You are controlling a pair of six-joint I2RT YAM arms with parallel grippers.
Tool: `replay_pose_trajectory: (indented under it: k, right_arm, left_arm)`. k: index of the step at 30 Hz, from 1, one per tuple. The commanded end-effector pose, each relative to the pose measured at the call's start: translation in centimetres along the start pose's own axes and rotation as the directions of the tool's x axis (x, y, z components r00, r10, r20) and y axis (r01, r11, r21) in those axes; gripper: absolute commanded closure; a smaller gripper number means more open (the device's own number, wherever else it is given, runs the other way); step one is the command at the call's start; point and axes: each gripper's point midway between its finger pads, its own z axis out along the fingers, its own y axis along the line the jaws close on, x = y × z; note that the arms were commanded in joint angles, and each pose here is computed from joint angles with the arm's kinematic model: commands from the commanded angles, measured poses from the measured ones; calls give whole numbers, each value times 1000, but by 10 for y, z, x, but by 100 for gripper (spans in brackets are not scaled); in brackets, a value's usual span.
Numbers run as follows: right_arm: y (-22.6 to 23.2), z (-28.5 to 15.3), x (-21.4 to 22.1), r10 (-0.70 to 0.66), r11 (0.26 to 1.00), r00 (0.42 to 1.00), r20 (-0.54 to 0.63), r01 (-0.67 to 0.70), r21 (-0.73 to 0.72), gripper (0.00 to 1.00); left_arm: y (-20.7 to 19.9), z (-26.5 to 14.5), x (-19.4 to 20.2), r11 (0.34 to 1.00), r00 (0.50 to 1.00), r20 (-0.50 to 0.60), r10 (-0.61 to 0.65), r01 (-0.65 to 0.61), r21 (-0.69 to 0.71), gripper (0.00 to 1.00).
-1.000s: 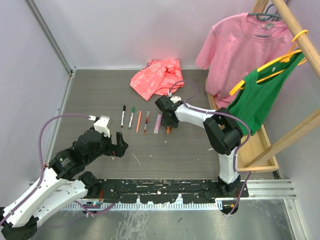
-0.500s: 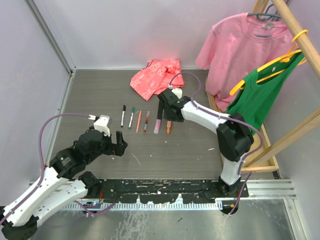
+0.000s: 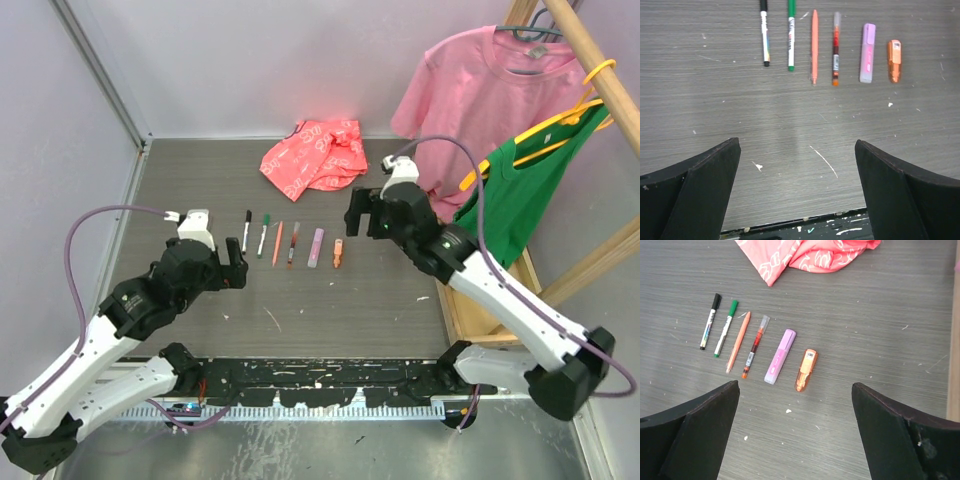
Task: Insert the pens into the pen caps
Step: Place the pen at the center of the board, then reset both arms
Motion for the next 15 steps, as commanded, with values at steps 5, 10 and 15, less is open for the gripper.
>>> replay_pose_trajectory:
  k: [5,10,15]
  right_arm:
    - [-25,-54,-11,-119,990,972,201,132,-52,1]
    - [-42,-71,-2,-104,993,964,244,116,-36,1]
    - [-49,-84,9,-84,992,954,287,107,-67,1]
  left_arm:
    - [36,-15,-18,975,995,68,-77,90,-204,2]
    - [48,-17,-18,970,987,143,-78,109,-218,2]
    - [56,-26,-18,970,971,212,-113,155,-189,2]
